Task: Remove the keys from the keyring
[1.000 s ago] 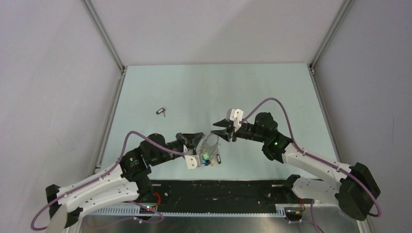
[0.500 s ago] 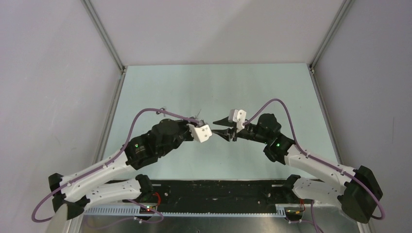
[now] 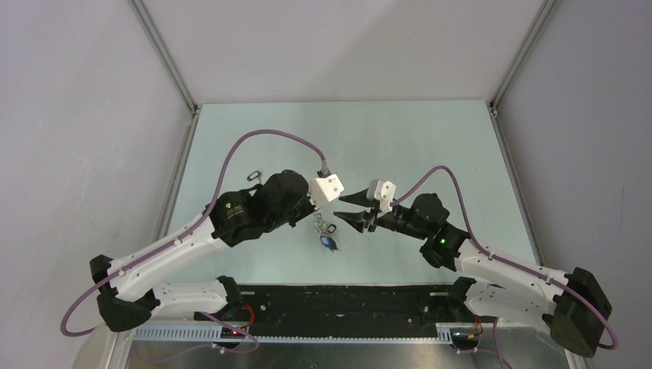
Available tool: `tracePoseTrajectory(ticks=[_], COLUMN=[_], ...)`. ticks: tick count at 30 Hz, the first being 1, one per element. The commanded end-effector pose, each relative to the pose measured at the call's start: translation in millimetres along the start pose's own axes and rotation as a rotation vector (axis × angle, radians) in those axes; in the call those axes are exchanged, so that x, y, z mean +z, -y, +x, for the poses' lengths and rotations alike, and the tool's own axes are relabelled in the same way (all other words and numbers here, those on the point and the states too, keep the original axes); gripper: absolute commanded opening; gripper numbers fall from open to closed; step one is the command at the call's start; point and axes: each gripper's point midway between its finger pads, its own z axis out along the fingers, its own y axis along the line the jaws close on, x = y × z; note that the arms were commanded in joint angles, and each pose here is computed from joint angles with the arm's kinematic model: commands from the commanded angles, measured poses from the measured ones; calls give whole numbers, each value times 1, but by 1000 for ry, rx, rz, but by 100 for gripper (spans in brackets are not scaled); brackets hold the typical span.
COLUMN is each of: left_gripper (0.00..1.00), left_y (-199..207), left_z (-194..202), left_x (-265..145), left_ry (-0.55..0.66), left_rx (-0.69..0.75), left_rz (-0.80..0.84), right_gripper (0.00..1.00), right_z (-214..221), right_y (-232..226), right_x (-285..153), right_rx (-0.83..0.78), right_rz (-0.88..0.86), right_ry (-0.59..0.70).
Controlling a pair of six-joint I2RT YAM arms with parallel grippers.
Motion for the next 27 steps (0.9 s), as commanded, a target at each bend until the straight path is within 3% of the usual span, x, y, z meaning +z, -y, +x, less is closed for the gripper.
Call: tracePoseTrajectory(ticks=[1, 18, 27], left_gripper=[0, 0, 0], left_y=[9, 37, 41], left_z=[-13, -31, -42], left_x=[-19, -28, -30], left_ry=[-1, -58, -26], left_rx=[-163, -257, -236], left_rz=[70, 246, 292], right_gripper=[46, 71, 70], right_z=[-22, -9, 8], right_y=[4, -19, -18], right_x=[-7, 11, 23], right_rx=[67, 98, 43], right_rz=[73, 114, 122], right_ry=[94, 74, 41])
